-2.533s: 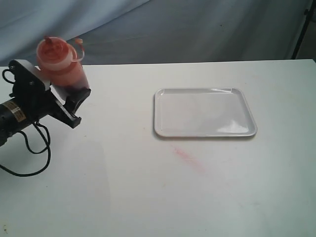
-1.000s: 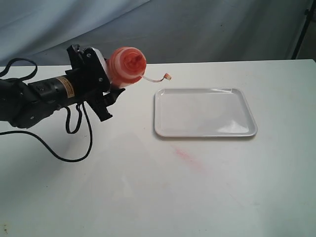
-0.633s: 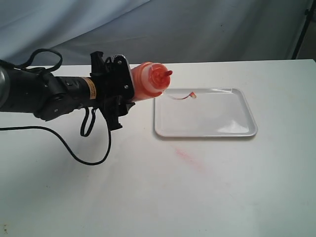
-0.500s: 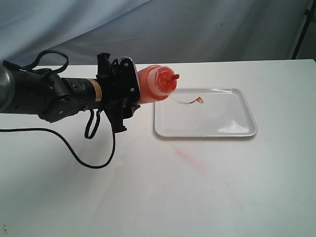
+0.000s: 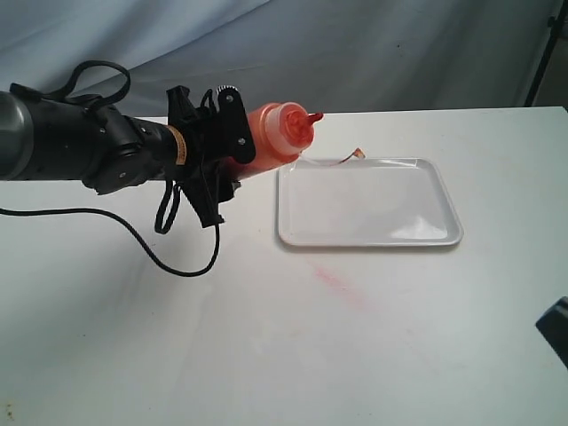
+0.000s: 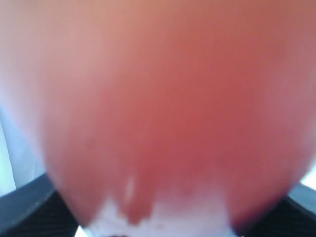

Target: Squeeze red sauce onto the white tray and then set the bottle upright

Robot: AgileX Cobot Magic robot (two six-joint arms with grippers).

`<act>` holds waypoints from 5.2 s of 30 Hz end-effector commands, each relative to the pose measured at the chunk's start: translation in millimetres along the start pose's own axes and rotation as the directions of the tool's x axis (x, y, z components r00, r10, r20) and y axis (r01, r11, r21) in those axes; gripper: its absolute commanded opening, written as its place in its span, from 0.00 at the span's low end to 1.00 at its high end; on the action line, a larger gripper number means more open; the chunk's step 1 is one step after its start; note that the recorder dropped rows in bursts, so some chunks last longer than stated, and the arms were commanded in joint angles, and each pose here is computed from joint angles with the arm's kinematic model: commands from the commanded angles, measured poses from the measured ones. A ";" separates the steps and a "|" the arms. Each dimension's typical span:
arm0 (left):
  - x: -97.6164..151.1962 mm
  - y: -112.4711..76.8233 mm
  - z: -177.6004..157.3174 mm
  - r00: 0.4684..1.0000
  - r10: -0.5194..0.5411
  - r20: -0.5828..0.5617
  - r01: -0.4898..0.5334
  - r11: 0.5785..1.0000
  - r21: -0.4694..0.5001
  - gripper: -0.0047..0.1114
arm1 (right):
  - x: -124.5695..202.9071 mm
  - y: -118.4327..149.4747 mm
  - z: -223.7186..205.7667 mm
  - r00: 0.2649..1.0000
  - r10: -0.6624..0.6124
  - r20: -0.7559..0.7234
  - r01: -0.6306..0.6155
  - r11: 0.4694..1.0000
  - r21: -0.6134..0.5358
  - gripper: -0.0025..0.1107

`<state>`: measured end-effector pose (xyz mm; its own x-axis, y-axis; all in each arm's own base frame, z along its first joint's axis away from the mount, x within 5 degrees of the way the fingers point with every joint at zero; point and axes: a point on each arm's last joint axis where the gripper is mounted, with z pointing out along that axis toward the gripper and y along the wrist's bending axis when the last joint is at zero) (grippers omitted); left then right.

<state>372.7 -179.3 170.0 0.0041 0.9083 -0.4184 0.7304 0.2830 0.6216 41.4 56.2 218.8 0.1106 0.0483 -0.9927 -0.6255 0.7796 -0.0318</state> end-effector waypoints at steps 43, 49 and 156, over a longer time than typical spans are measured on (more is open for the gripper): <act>-89.8 72.6 6.6 0.978 0.083 -0.193 -0.030 0.964 0.263 0.04 | -54.6 -162.7 224.7 0.911 -0.172 -0.374 0.173 0.984 -0.031 0.27; -92.1 73.3 0.7 0.969 0.112 -0.218 -0.045 0.955 0.294 0.04 | -18.7 -159.8 244.7 0.872 -0.189 -0.451 0.147 0.981 -0.128 0.64; -156.5 23.6 -16.5 0.663 0.616 -0.425 -0.591 0.780 0.207 0.04 | 61.7 -143.8 289.3 0.765 -0.313 -0.562 0.105 0.923 -0.371 0.66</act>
<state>377.4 -309.6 243.9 0.1708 0.8968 0.4081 0.7482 -0.3876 0.5386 358.6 128.6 192.3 -0.1526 -0.5661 -0.8101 -0.8681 0.4686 -0.1640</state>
